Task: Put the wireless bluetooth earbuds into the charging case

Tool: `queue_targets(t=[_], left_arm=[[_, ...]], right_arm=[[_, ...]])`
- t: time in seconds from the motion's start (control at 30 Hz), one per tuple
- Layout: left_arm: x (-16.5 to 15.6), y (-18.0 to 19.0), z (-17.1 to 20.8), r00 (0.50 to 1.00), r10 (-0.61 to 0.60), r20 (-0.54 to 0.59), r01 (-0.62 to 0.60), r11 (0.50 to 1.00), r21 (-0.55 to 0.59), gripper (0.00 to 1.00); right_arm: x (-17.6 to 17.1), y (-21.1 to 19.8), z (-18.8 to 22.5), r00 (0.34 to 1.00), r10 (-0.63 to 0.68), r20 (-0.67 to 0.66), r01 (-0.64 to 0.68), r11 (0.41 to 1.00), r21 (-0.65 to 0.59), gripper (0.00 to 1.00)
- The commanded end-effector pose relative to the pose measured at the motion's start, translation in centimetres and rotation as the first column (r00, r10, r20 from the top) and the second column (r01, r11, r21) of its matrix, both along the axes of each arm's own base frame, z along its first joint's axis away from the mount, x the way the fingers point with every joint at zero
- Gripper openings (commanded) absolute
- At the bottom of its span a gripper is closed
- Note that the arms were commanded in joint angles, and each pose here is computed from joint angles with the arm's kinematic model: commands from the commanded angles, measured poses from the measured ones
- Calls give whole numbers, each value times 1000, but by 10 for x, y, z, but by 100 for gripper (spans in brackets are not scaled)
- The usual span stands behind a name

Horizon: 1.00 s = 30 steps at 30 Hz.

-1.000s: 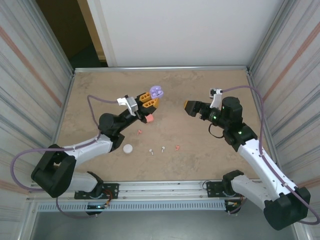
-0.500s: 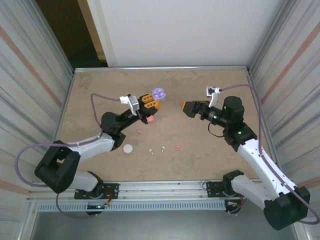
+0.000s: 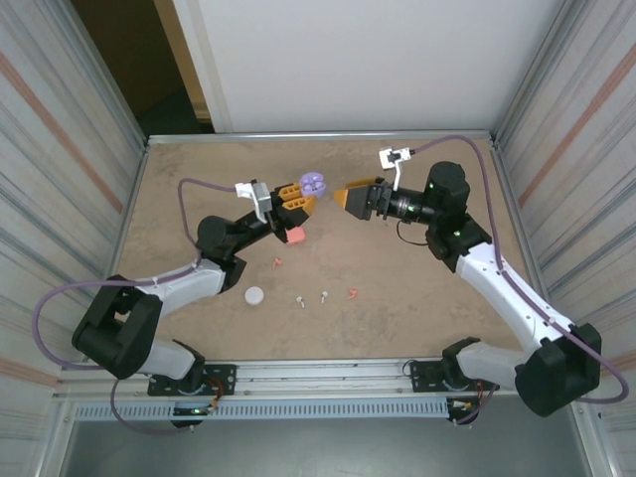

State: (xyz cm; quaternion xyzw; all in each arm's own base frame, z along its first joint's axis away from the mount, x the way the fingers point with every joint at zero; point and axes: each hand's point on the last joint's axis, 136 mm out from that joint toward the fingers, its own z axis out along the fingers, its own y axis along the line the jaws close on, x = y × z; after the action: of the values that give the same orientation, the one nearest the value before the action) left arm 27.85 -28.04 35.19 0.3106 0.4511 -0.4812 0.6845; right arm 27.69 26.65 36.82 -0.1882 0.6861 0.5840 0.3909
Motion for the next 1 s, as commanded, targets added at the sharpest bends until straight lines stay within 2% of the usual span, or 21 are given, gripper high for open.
queue_targets(t=[0.0,0.4,0.63,0.97], left_arm=[[-9,3,19,998,-33,52,34,999,-27,0],[-9,-3,18,997,-67,32,66,997,28,0],[-8,-6,14,998,-67,20,66,995,69,0],[-3,-9,11,998,-66,7,66,995,72,0]], right_arm=[[-6,13,21,995,83,47,-84,996,29,99],[0,49,19,967,252,26,-253,967,10,99],[1,51,22,964,264,30,-264,964,10,98],[-5,48,25,959,281,43,-281,960,8,91]])
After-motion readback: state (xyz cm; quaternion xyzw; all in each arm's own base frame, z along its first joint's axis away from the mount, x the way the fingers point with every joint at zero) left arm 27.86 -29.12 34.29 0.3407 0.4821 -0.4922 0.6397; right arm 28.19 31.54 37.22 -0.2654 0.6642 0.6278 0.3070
